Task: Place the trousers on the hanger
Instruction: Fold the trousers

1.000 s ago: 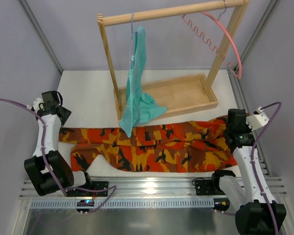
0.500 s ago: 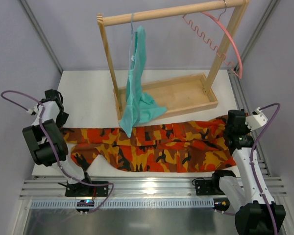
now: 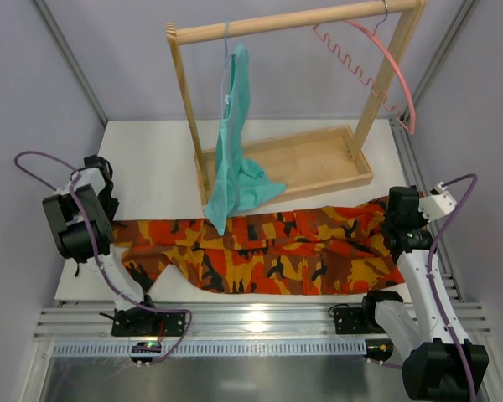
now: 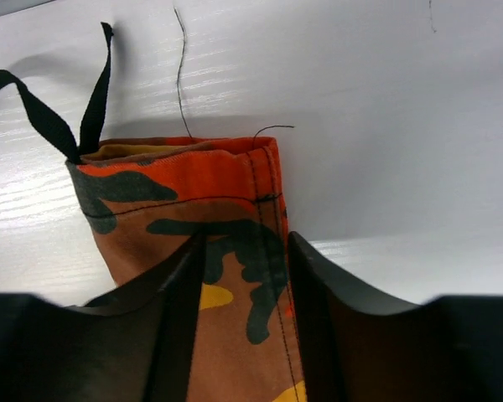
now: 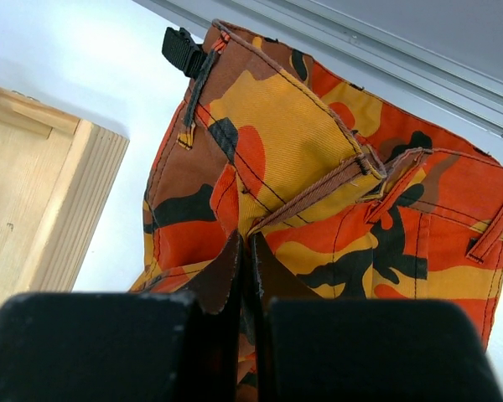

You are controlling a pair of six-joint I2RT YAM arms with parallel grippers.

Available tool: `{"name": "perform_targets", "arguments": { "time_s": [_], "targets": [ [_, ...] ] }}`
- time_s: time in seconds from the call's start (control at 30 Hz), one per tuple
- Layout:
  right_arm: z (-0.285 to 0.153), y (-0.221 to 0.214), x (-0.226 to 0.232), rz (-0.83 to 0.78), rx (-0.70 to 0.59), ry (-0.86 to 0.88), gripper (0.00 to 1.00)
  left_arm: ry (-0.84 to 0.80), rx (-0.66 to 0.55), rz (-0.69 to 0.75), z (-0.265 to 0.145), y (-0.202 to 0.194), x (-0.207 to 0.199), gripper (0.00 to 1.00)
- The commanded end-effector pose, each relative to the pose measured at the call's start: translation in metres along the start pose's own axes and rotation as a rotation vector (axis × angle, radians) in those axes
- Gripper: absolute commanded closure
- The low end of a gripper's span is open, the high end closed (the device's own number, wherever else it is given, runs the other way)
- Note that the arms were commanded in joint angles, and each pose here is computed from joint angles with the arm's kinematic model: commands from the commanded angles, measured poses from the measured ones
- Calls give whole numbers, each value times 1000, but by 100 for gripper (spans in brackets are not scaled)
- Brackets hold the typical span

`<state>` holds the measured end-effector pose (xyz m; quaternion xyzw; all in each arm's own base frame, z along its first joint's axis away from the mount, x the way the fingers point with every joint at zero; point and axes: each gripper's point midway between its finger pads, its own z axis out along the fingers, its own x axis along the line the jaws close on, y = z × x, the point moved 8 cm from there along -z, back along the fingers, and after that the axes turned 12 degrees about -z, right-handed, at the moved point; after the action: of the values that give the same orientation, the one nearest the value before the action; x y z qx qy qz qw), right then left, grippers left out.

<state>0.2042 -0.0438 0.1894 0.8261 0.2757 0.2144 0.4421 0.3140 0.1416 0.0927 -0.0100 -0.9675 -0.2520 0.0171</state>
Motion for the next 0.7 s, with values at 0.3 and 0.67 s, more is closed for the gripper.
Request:
{"name": "perform_targets", "arguments": {
  "time_s": [0.3, 0.67],
  "targets": [
    [6, 5, 3, 4, -26, -24, 96, -1, -57, -8, -5, 12, -1, 100],
    [13, -13, -15, 35, 60, -223, 96, -214, -156, -121, -76, 44, 12, 100]
  ]
}}
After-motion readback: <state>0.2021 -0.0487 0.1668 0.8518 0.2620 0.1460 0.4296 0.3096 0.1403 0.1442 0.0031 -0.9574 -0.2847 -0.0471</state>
